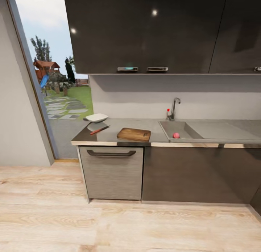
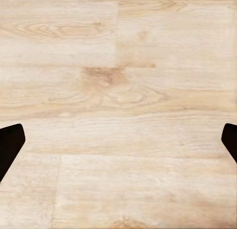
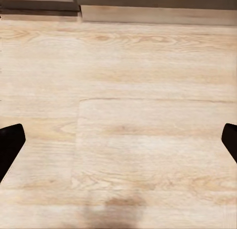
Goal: In the kitchen, take the Vidalia onion out of the sink, dice it on the chopping board with the paring knife, put the diced onion into the bowl on the countertop, then place both the paring knife and the chopping board into the sink.
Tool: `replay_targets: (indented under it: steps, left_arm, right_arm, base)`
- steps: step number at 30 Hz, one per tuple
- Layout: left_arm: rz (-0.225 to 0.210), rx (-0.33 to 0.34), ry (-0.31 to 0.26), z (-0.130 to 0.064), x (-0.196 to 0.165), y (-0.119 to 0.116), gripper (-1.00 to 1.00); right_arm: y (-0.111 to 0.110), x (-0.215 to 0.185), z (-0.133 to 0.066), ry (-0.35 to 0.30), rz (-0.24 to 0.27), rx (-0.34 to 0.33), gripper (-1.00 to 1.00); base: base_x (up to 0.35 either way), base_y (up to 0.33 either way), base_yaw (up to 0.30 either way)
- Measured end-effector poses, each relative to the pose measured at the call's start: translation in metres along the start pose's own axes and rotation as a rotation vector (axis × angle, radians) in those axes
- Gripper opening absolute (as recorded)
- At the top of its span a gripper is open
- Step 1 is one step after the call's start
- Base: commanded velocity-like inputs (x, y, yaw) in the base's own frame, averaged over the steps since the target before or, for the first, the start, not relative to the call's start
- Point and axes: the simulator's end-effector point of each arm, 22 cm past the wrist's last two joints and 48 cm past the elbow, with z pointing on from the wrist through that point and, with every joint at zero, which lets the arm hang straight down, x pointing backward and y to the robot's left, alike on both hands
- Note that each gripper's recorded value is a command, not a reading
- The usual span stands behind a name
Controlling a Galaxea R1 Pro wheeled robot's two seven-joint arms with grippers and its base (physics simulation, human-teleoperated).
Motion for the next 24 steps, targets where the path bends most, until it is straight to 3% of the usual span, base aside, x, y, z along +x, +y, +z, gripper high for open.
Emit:
replay_targets:
  steps: [8,24]
  left_arm:
    - [-0.001,0.001,0.002,-0.0002,0.001,-0.0008,1.0]
    - [0.001,0.002,0.005,-0.0003,0.0021,-0.0007,1.0]
  right_arm:
    - [-0.0018,-0.0004,0.0002,-0.001,-0.006,-0.004,1.0]
    - [-0.0056,-0.0008,0.0004,-0.002,0.006,0.009,1.0]
  base:
    - [0.196,0.127,-0.002]
    - [0.011,0.006,0.0]
